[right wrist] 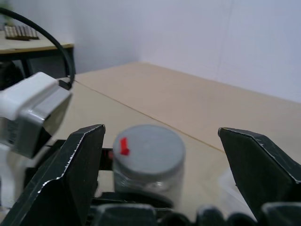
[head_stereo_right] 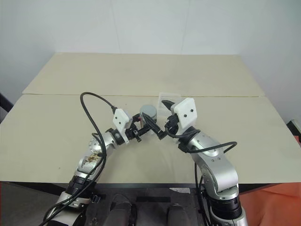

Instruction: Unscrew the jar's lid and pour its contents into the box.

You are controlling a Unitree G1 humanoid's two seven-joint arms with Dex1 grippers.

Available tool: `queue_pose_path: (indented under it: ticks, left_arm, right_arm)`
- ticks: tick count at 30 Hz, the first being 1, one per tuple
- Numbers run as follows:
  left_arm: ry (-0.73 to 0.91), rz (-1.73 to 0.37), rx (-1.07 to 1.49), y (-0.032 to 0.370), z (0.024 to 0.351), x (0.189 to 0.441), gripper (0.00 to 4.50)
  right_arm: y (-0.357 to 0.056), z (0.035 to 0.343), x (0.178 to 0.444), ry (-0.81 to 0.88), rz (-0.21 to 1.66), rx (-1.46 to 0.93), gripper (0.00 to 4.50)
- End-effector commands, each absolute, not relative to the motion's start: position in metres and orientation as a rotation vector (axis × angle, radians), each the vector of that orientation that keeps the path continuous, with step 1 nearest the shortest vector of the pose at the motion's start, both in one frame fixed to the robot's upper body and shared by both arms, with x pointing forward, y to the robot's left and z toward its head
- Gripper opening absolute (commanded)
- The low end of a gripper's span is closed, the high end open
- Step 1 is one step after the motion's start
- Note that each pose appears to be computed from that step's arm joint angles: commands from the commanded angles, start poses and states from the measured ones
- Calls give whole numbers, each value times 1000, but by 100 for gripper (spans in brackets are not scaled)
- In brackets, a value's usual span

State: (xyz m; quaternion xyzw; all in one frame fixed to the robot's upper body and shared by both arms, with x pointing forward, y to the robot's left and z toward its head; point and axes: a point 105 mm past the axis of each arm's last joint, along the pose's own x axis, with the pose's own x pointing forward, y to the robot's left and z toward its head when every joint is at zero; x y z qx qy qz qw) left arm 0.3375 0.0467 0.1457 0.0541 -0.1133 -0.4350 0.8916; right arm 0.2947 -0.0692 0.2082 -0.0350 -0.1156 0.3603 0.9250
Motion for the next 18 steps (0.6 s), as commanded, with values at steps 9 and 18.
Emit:
queue_pose_path:
  ticks: [9, 18]
  left_arm:
    - [-337, -960, 124, 35, 160, 325, 195]
    - [-328, -958, 107, 31, 157, 325, 195]
  right_arm:
    - [-55, 211, 291, -262, 802, -113, 450]
    - [-57, 211, 295, -267, 783, -127, 450]
